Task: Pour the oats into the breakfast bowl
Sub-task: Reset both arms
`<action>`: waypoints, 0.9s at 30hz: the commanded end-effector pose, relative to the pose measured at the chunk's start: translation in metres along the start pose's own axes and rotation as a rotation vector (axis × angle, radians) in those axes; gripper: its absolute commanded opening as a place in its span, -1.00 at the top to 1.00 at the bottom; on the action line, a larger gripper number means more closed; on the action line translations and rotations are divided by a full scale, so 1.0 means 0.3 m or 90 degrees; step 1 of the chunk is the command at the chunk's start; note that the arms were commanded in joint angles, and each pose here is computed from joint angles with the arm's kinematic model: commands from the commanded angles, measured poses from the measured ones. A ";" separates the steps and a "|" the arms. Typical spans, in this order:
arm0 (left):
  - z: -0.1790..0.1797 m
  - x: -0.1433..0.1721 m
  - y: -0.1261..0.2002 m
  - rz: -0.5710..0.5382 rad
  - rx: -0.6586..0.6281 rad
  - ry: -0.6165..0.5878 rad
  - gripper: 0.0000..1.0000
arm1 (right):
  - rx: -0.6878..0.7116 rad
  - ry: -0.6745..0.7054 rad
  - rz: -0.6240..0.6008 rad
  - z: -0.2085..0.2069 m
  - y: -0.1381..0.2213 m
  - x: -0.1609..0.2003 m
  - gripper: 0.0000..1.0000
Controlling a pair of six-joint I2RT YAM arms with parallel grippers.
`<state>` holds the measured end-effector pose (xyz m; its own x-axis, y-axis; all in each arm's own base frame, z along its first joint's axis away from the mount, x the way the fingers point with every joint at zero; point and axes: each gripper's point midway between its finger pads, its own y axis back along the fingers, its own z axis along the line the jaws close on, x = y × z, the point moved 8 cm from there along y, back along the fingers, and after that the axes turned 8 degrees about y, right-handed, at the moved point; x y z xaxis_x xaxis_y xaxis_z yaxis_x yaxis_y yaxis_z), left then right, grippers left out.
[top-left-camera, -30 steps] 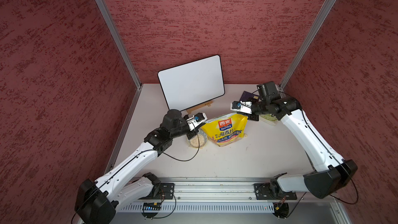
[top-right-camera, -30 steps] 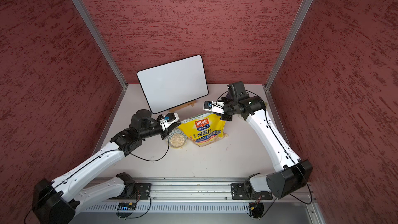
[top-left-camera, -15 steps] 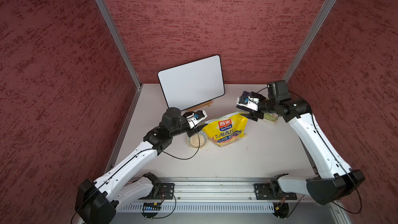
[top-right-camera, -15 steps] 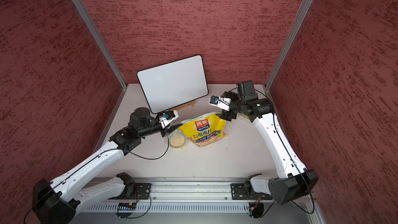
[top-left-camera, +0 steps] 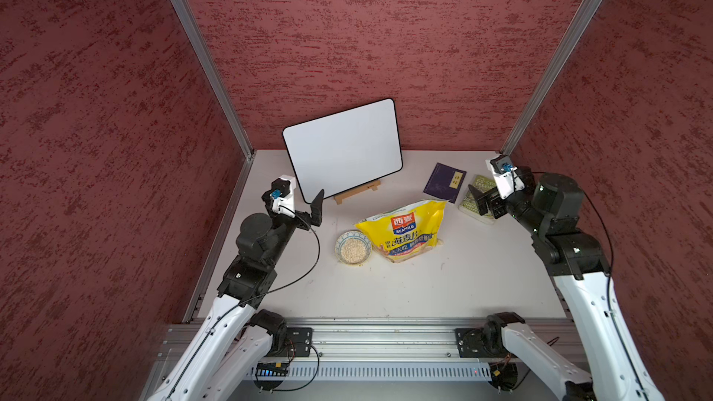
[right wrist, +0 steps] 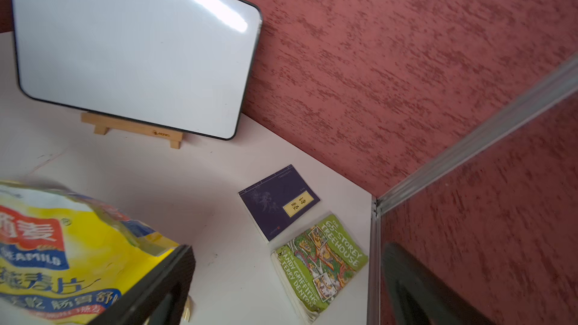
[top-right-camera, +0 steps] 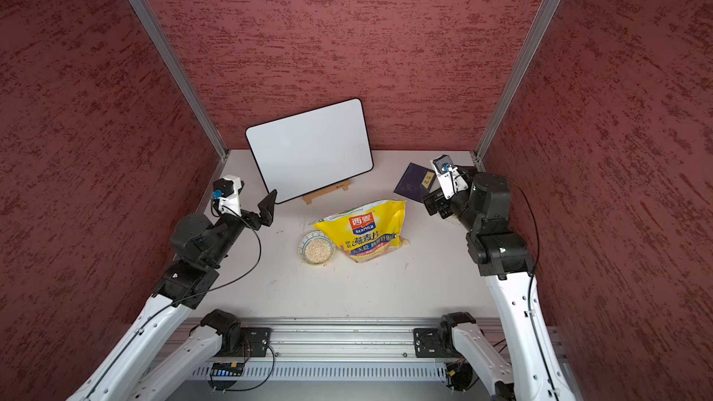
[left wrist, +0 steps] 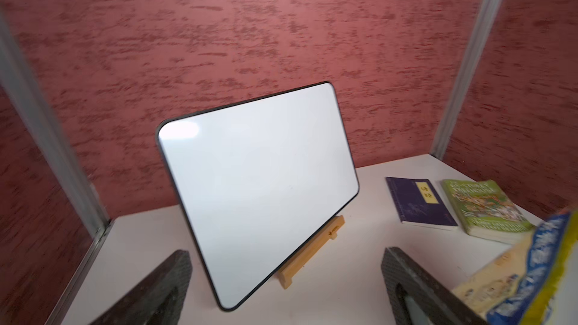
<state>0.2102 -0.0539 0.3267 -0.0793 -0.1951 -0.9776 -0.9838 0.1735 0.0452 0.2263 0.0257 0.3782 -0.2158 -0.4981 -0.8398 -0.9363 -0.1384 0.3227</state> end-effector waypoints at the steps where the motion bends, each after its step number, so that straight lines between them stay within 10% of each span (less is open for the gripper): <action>1: 0.135 0.103 0.035 0.026 -0.204 0.086 -1.00 | 0.152 -0.156 0.065 -0.018 -0.041 0.148 -0.97; 12: 0.281 0.278 0.055 0.012 -0.373 0.113 -1.00 | 0.174 -0.290 -0.021 0.160 -0.256 0.497 -0.97; 27: 0.349 0.434 -0.094 0.015 -0.267 0.070 -1.00 | 0.136 -0.218 -0.112 0.260 -0.470 0.643 -0.97</action>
<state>0.2328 0.0200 0.1605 -0.2030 -0.3074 -0.9297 -0.9068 -0.2992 0.2969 0.2849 0.0161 0.1005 -0.2806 -0.1746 -0.9438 -0.9591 0.0116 0.2830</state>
